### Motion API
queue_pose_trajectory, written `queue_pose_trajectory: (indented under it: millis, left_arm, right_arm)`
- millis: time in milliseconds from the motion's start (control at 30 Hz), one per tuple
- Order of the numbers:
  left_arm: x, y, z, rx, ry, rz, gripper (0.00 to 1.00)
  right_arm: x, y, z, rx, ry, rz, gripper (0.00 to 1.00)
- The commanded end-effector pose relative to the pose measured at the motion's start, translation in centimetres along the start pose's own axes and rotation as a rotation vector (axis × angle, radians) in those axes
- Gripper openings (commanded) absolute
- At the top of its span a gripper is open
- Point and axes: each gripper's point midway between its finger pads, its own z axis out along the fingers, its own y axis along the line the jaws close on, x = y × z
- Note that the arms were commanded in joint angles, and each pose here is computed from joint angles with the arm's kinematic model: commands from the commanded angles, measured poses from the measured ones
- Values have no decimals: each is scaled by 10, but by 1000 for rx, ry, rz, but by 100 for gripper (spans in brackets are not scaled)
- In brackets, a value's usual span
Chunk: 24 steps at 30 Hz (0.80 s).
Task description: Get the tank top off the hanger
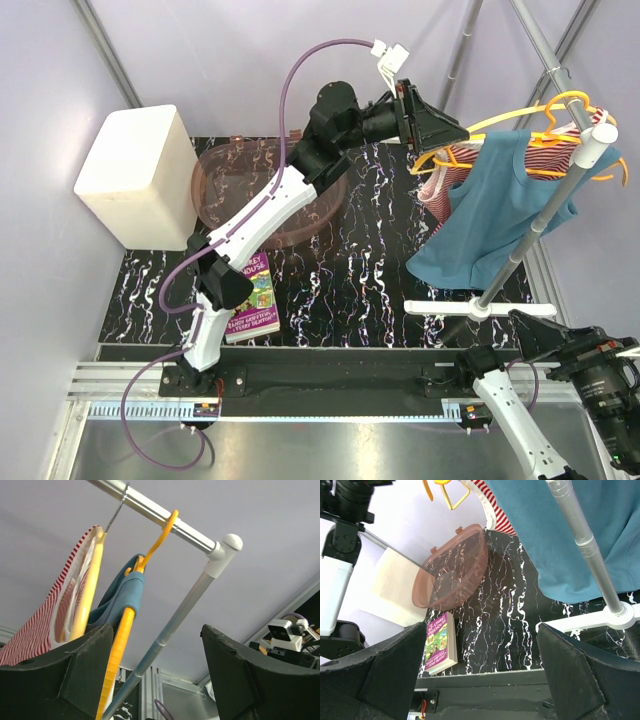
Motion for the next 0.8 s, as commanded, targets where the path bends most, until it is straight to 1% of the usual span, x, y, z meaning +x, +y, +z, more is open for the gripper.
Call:
queue_pose_trajectory:
  millis: [0,167,233,467,633,700,767]
  left_arm:
    - [5,3,-1,-1,33,60,75]
    - [18,13,-4,-61,80,114,74]
    - [22,10,-5,-64,95,132,72]
    - [49,9,1,-125,153,197,56]
    - [52,8,9,-181,132,274,42]
    - [48,4,13,-177,117,288,40]
    - [52,2,17,-167,120,295,35]
  right_arm:
    - [23,-27,-11,106,90,3,100]
    - [28,-27,-9,102,113,11,99]
    - [29,-26,-8,100,115,16,100]
    - [32,-25,-6,96,129,28,100]
    - [30,-24,-7,93,123,32,100]
    - [30,-24,-7,94,124,34,99]
    - [30,-23,-7,93,123,34,100]
